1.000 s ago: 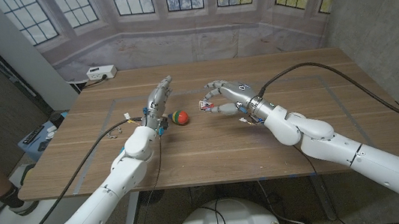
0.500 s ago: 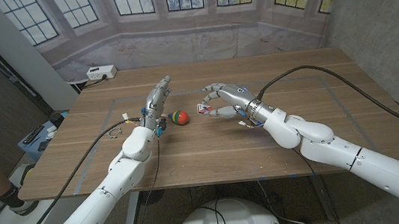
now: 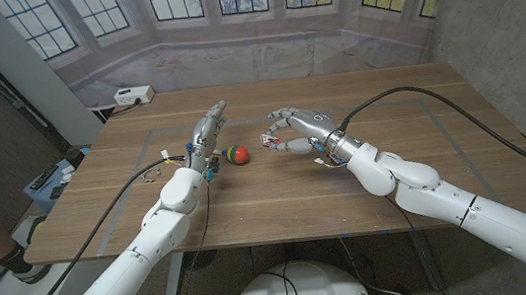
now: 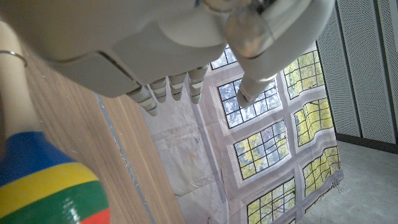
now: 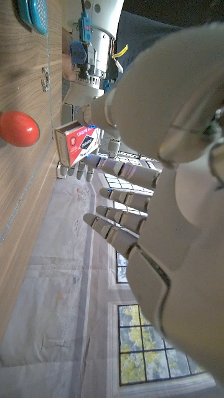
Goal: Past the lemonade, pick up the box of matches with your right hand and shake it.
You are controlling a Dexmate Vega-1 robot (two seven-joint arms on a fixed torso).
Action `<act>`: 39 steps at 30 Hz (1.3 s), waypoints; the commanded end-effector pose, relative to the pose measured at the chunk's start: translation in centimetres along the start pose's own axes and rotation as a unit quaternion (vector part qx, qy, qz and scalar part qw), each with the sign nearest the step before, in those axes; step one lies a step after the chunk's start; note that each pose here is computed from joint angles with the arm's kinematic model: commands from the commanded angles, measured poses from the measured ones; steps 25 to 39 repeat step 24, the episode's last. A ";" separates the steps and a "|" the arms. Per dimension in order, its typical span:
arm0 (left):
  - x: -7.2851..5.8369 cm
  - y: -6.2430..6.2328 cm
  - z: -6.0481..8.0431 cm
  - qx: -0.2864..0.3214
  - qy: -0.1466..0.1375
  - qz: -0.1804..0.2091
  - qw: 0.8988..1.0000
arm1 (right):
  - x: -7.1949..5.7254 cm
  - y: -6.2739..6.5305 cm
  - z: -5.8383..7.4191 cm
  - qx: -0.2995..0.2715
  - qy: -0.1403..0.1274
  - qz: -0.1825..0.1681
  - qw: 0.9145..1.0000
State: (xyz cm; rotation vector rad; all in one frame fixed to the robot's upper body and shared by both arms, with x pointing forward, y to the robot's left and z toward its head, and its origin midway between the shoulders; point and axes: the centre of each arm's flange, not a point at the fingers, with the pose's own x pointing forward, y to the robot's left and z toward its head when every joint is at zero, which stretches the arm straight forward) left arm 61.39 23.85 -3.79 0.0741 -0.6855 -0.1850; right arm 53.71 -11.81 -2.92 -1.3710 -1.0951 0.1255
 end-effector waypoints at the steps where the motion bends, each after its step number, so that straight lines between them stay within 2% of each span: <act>1: 0.0 -0.1 -0.2 0.000 0.003 -0.004 1.000 | 0.3 0.1 -0.9 -0.015 0.012 0.012 1.000; 13: 0.8 0.4 0.0 0.001 0.006 -0.009 1.000 | 0.7 -0.1 -1.2 -0.011 0.020 0.011 1.000; 20: 1.3 0.1 -0.1 0.000 0.009 -0.019 1.000 | 0.5 -0.2 -1.1 -0.009 0.027 0.010 1.000; 39: 1.4 0.0 -0.1 0.001 0.008 -0.024 1.000 | 0.5 -0.1 -0.9 -0.010 0.027 0.007 1.000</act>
